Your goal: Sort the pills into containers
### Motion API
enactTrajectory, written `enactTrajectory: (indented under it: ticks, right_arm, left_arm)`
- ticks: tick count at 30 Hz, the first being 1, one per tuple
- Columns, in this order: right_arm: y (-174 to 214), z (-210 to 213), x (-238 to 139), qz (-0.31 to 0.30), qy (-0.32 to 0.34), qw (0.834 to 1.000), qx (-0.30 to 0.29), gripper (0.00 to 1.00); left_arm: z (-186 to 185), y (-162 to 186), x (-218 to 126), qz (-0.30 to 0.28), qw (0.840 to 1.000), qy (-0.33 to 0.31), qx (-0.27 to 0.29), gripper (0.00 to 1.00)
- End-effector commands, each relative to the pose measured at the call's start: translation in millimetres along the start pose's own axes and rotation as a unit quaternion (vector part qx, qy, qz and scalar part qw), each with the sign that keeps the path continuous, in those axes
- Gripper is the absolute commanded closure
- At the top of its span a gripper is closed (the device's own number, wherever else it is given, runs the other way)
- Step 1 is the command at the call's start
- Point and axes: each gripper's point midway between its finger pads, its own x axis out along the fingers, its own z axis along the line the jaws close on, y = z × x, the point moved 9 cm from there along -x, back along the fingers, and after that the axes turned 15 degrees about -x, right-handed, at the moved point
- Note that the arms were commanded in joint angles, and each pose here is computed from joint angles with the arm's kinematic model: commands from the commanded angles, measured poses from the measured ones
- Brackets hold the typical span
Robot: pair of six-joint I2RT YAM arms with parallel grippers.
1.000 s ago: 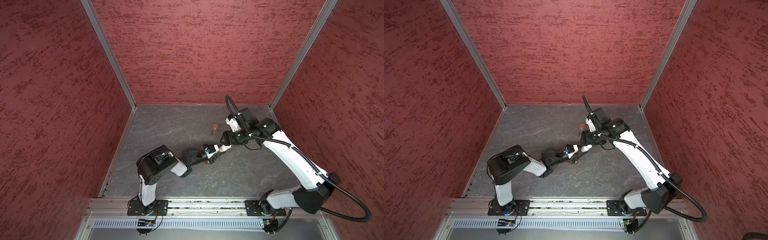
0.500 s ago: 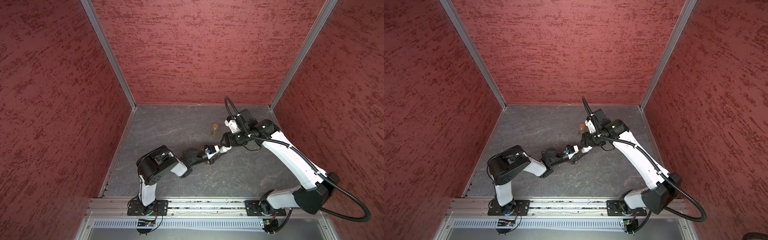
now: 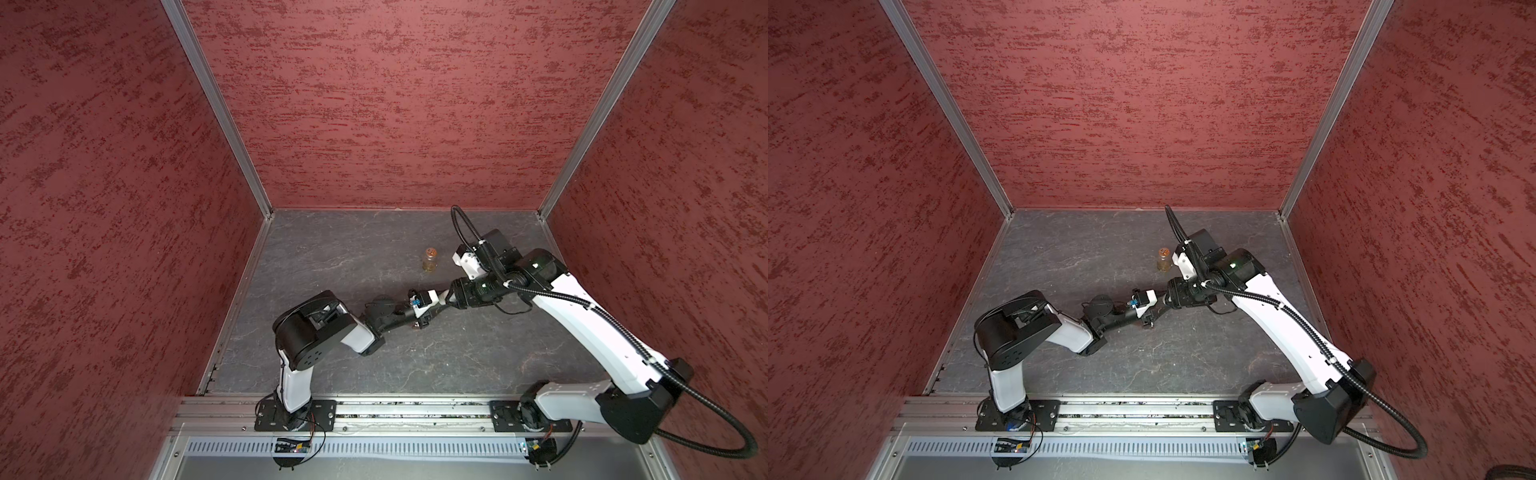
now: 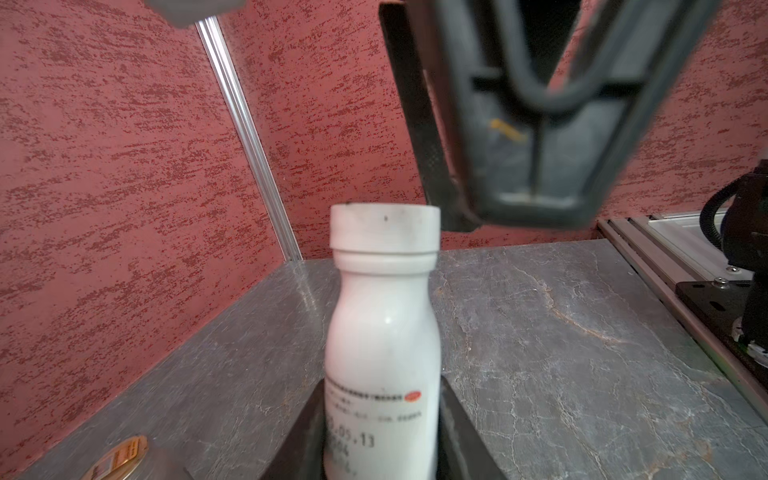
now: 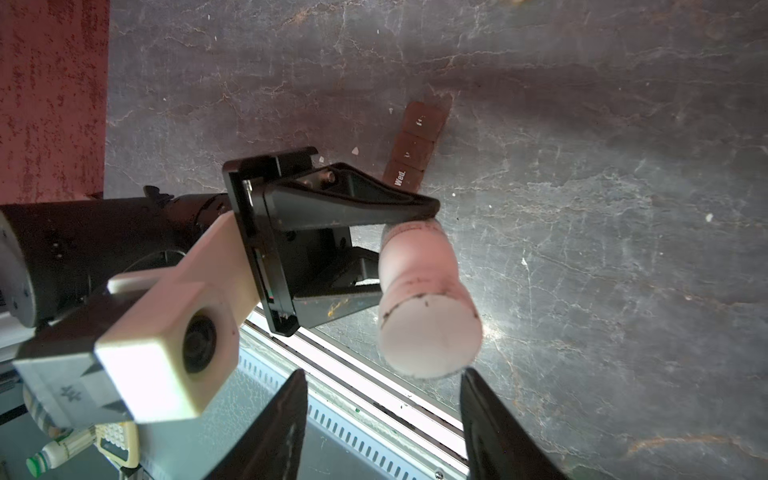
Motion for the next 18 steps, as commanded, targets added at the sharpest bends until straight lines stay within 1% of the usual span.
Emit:
enactTrajectory:
  ticks: [1, 6, 10, 15, 18]
  right_arm:
    - [-5.3, -0.8, -17.6, -0.024, 0.040, 0.999, -0.009, 0.36]
    - [-16.7, -5.0, -14.5, -0.016, 0.071, 0.997, -0.021, 0.36]
    - [-21.3, -5.7, -5.3, -0.005, 0.067, 0.997, -0.024, 0.39]
    - [-22.8, -8.3, -0.3, 0.003, 0.075, 0.997, -0.022, 0.41]
    - [-24.8, -8.6, 2.5, 0.006, 0.074, 0.997, -0.021, 0.45]
  left_arm:
    - [2.8, -3.8, 1.1, -0.010, 1.000, -0.006, 0.000, 1.00]
    - [2.2, -4.4, 1.0, -0.010, 1.000, -0.005, 0.001, 1.00]
    - [1.5, -3.8, 0.1, -0.009, 1.000, -0.005, 0.002, 1.00]
    - [1.5, -4.0, 0.1, -0.009, 1.000, -0.005, 0.002, 1.00]
    - [1.6, -4.3, 0.3, -0.010, 1.000, -0.005, 0.003, 1.00]
